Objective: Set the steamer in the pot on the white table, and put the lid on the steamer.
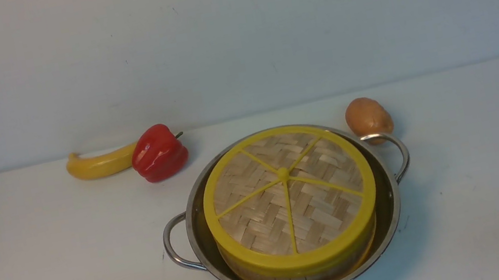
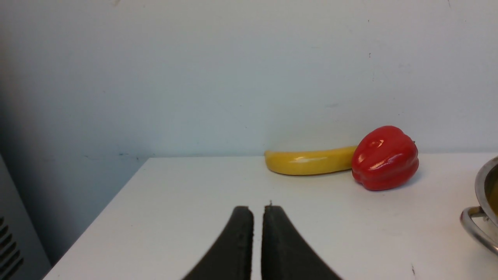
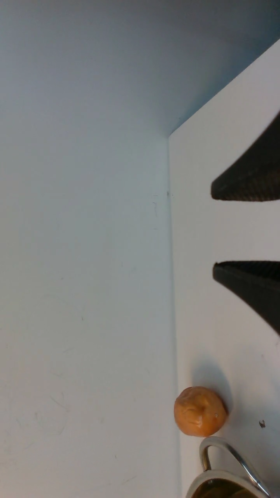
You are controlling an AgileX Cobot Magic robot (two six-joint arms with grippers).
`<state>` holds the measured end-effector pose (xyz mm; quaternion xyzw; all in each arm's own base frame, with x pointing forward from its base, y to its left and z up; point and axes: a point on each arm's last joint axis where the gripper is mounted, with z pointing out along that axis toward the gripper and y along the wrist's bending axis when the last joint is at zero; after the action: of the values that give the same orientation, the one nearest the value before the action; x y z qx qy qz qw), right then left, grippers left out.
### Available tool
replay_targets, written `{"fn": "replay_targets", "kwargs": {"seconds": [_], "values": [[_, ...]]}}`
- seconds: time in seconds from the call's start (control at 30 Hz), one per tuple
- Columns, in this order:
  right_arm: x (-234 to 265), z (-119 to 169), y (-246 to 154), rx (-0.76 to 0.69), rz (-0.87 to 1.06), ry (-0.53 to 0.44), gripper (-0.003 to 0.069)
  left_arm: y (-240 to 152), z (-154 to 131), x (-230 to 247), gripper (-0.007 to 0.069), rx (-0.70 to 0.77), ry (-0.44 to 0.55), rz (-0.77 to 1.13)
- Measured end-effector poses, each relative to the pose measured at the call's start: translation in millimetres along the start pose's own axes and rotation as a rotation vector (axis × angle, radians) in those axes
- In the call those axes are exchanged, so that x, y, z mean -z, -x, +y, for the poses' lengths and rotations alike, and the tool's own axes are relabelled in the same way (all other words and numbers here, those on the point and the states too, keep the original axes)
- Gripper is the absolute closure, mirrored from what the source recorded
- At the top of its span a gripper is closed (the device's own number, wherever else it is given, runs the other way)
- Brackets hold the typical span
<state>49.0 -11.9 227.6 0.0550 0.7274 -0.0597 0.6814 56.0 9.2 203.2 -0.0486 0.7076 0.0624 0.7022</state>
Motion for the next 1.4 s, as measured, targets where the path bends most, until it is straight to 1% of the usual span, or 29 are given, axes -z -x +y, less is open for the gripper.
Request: {"fn": "replay_targets", "kwargs": {"seconds": [0.17, 0.37, 0.53, 0.77, 1.4], "values": [[0.1, -0.6, -3.2, -0.015, 0.035, -0.007, 0.0419, 0.0, 0.0, 0.0, 0.0594, 0.000, 0.000, 0.000], [0.5, 0.3, -5.0, -0.081, 0.053, 0.001, 0.0419, 0.0, 0.0, 0.0, 0.0594, 0.000, 0.000, 0.000], [0.5, 0.5, -5.6, -0.099, 0.060, 0.003, 0.0418, 0.0, 0.0, 0.0, 0.0594, 0.000, 0.000, 0.000], [0.6, 0.6, -5.7, -0.103, 0.061, 0.004, 0.0417, 0.0, 0.0, 0.0, 0.0593, 0.000, 0.000, 0.000], [0.6, 0.6, -5.8, -0.103, 0.062, 0.004, 0.0417, 0.0, 0.0, 0.0, 0.0552, 0.000, 0.000, 0.000]]}}
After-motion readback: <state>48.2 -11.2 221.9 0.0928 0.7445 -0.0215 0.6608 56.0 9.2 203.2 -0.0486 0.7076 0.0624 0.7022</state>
